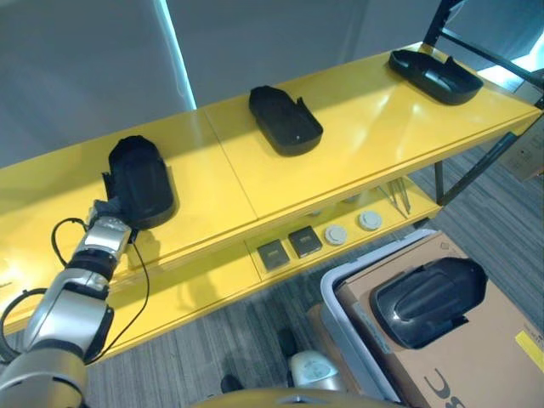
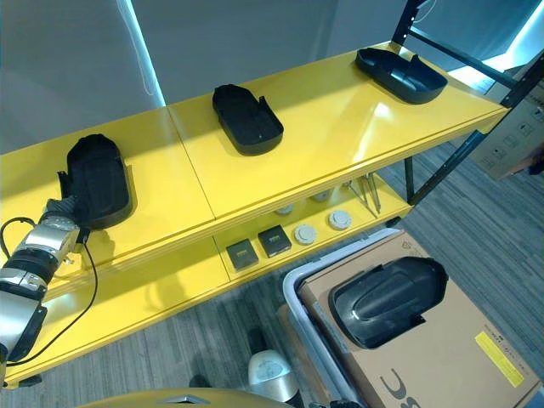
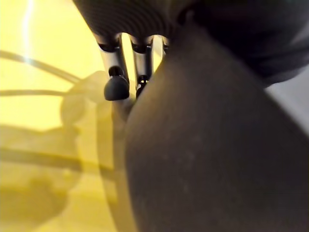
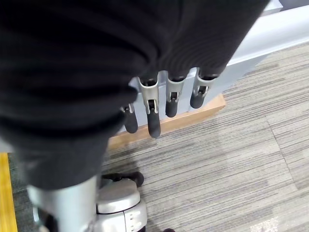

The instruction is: Move parts from the plastic box to the shelf.

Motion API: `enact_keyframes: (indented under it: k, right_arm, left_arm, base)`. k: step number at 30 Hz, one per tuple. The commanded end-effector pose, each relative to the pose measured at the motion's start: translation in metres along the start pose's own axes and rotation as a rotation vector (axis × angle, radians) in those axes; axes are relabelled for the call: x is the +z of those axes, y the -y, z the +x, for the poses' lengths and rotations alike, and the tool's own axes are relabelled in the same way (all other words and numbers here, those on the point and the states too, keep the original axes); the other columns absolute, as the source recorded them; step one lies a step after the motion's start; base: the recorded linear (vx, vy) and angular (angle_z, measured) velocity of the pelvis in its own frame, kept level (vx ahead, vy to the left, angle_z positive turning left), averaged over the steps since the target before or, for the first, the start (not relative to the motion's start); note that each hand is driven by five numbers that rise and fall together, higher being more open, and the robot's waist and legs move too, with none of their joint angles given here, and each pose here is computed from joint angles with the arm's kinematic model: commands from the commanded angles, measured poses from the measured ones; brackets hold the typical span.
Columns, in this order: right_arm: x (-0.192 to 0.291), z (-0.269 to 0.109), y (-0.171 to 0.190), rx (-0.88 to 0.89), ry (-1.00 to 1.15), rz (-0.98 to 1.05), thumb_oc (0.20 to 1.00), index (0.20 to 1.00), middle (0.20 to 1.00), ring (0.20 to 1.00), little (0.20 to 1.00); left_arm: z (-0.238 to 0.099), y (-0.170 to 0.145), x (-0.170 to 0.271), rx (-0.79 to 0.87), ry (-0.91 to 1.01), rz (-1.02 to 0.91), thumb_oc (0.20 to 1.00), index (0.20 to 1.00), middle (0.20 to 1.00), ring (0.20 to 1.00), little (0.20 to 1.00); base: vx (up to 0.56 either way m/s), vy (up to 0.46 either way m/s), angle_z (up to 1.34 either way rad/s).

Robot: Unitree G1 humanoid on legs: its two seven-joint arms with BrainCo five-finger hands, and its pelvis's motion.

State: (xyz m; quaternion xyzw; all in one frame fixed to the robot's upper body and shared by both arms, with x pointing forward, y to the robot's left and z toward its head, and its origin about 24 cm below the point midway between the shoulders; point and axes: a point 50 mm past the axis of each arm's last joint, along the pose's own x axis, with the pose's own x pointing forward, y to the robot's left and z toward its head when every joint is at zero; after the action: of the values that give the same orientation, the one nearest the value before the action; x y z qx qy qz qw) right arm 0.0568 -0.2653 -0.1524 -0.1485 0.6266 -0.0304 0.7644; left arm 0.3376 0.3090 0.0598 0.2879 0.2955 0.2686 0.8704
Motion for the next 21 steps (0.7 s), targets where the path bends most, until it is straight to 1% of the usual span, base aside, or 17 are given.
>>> enact_keyframes:
  k: [1, 7, 9, 11, 13, 18, 21]
  right_arm:
    - [-0.014, -0.002, 0.017, -0.044, -0.044, -0.080, 1.000, 1.000, 1.000, 1.000, 1.000]
    - [-0.015, -0.002, 0.018, -0.045, -0.045, -0.082, 1.000, 1.000, 1.000, 1.000, 1.000]
    - [-0.015, -0.002, 0.018, -0.049, -0.043, -0.083, 1.000, 1.000, 1.000, 1.000, 1.000]
    - [-0.015, -0.002, 0.018, -0.052, -0.043, -0.079, 1.000, 1.000, 1.000, 1.000, 1.000]
    - [-0.016, -0.002, 0.018, -0.056, -0.042, -0.074, 1.000, 1.000, 1.000, 1.000, 1.000]
    - [-0.017, -0.002, 0.017, -0.063, -0.044, -0.056, 1.000, 1.000, 1.000, 1.000, 1.000]
    - [-0.019, -0.002, 0.014, -0.065, -0.051, -0.049, 1.000, 1.000, 1.000, 1.000, 1.000]
  left_arm:
    - [0.009, -0.042, 0.003, 0.143, 0.020, 0.009, 1.000, 1.000, 1.000, 1.000, 1.000]
    - [0.009, -0.044, 0.007, 0.153, 0.058, 0.027, 1.000, 1.000, 1.000, 1.000, 1.000]
    - [0.008, -0.045, 0.016, 0.130, 0.097, 0.057, 1.000, 1.000, 1.000, 1.000, 1.000]
    - [0.004, -0.048, 0.030, 0.144, 0.170, 0.088, 1.000, 1.000, 1.000, 1.000, 1.000]
    - [-0.001, -0.055, 0.042, 0.161, 0.228, 0.112, 1.000, 1.000, 1.000, 1.000, 1.000]
    - [-0.019, -0.088, 0.071, 0.265, 0.419, 0.206, 1.000, 1.000, 1.000, 1.000, 1.000]
    - [-0.039, -0.109, 0.090, 0.305, 0.580, 0.211, 1.000, 1.000, 1.000, 1.000, 1.000]
  base:
    - [0.00, 0.000, 0.00]
    - [0.00, 0.000, 0.00]
    - [0.00, 0.000, 0.00]
    - [0.00, 0.000, 0.00]
    - [0.00, 0.008, 0.02]
    - [0.00, 0.002, 0.01]
    - [0.00, 0.010, 0.08]
